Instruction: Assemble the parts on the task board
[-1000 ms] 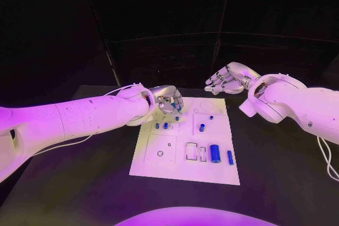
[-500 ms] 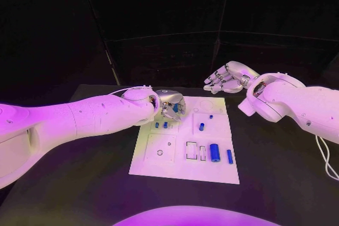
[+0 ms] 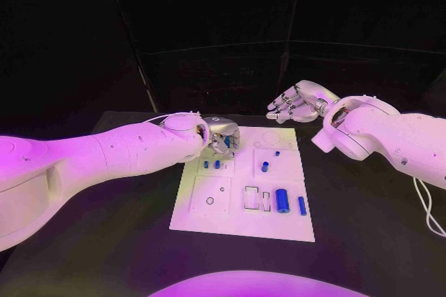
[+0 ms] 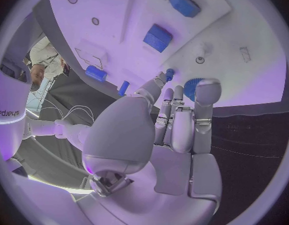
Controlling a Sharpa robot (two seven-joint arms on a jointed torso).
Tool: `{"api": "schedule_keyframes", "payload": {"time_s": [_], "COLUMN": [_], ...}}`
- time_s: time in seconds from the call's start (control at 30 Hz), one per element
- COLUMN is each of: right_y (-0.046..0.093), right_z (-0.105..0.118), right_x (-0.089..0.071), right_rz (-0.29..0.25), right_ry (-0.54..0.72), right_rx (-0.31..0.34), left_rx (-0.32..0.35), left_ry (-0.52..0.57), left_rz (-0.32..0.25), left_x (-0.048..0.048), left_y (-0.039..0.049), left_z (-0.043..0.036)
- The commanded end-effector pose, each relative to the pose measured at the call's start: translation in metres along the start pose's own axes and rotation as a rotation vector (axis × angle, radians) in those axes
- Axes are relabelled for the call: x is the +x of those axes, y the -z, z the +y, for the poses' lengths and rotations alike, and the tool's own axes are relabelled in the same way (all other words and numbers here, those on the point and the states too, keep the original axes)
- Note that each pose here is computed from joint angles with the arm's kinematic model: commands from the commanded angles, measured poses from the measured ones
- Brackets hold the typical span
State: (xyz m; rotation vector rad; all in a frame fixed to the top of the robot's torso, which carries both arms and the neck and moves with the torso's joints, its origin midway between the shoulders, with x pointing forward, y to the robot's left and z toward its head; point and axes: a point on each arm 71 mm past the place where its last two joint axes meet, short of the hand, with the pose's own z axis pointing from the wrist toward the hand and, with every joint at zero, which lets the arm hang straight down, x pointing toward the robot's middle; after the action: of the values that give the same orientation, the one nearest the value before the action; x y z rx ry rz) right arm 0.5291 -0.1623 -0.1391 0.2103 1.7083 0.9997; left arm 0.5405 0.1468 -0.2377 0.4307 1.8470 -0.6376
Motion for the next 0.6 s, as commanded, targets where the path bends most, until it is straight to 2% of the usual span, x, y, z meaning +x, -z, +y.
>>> {"api": "schedule_keyframes", "payload": {"time_s": [0.03,0.6], "right_y": [-0.0003,-0.0014], "right_z": [0.0026,0.0039], "right_x": [-0.0001,0.0012], "right_rz": [0.002,0.006], "right_ry": [0.002,0.002], "right_rx": [-0.016,-0.018], "left_rx": [0.018,-0.007], "left_ry": [-0.017,-0.011], "left_rz": [0.01,0.075], "left_x": [0.0,0.0066], "left_y": [-0.0016,-0.0053], "left_z": [-0.0015,-0.0009]}}
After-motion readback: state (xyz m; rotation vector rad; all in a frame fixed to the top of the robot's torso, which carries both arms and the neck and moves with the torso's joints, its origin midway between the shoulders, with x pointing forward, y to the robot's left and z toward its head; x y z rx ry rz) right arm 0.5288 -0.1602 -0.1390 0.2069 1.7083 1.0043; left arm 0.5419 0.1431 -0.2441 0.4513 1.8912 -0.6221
